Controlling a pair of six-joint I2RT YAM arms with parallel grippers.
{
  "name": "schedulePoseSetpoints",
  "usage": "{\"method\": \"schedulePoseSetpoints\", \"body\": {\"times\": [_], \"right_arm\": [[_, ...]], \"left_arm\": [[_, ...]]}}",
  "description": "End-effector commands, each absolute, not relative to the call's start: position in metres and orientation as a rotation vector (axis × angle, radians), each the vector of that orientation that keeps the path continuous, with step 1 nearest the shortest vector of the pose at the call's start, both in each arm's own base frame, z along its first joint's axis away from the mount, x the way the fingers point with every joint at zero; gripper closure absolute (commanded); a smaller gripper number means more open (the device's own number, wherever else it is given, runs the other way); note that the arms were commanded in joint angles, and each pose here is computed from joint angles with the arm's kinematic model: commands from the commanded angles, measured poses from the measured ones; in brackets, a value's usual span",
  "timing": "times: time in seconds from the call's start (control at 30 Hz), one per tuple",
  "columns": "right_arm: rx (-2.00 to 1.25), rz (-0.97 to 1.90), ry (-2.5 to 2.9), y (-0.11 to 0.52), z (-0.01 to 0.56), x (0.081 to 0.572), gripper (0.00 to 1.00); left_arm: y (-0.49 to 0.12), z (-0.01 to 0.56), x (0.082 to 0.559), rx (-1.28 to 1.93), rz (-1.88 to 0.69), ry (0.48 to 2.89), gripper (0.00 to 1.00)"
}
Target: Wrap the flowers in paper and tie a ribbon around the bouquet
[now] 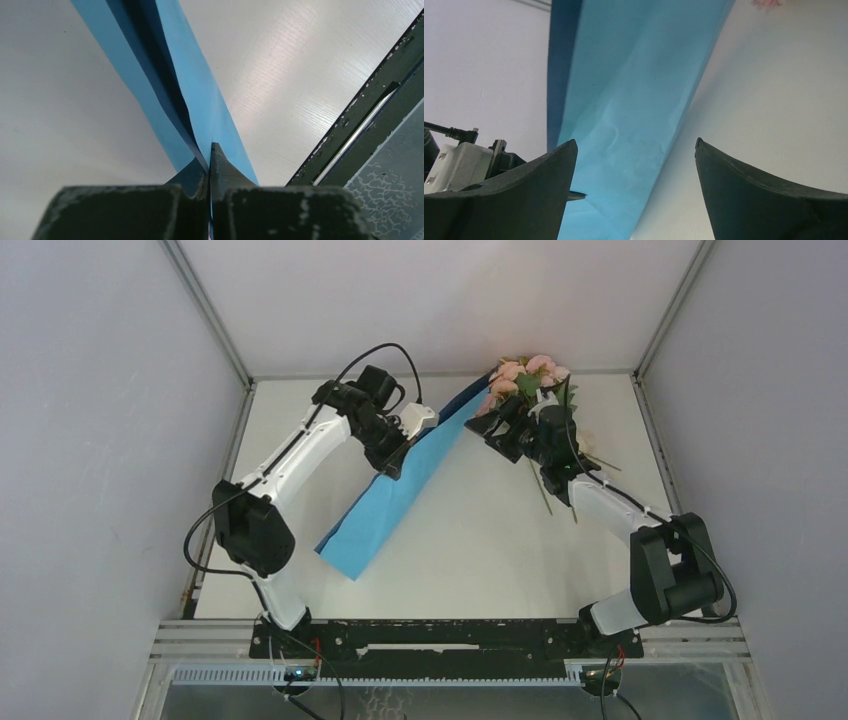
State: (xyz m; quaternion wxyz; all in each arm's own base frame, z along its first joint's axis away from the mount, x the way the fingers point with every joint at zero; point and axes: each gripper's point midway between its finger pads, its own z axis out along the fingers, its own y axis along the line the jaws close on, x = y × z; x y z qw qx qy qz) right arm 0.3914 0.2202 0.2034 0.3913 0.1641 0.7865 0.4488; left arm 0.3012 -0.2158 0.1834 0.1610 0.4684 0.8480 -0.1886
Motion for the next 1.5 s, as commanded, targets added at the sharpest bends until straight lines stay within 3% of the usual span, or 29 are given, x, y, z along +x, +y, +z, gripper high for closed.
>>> {"method": "schedulePoseSetpoints", "body": {"times": [0.0,0.5,0.9,1.1,1.37,1.47], "right_arm": [[0.384,1.195,1.913,0.237,0.224,0.396,0.04],[0.306,1.297,1.866,0.266,0.236,0.418,0.07],[0.361,1.212,1.907,0.268,0.233,0.434,0.06],[0.381,1.170,1.945,0.269,0.222,0.445,0.16],[0.426,1.085,2.023,0.273,0.192,0.478,0.20],[0.435,1.093,2.044,0.276,0.179,0.483,0.34]], "left_arm": [[-0.227,0.182,0.303,1.357,-0.557,2.378,1.00],[-0.231,0.170,0.300,1.378,-0.557,2.394,1.00],[-0.231,0.166,0.302,1.376,-0.544,2.394,1.00],[-0.231,0.166,0.302,1.380,-0.541,2.392,1.00],[-0.232,0.166,0.303,1.390,-0.533,2.386,1.00],[-0.231,0.166,0.303,1.387,-0.522,2.385,1.00]]}}
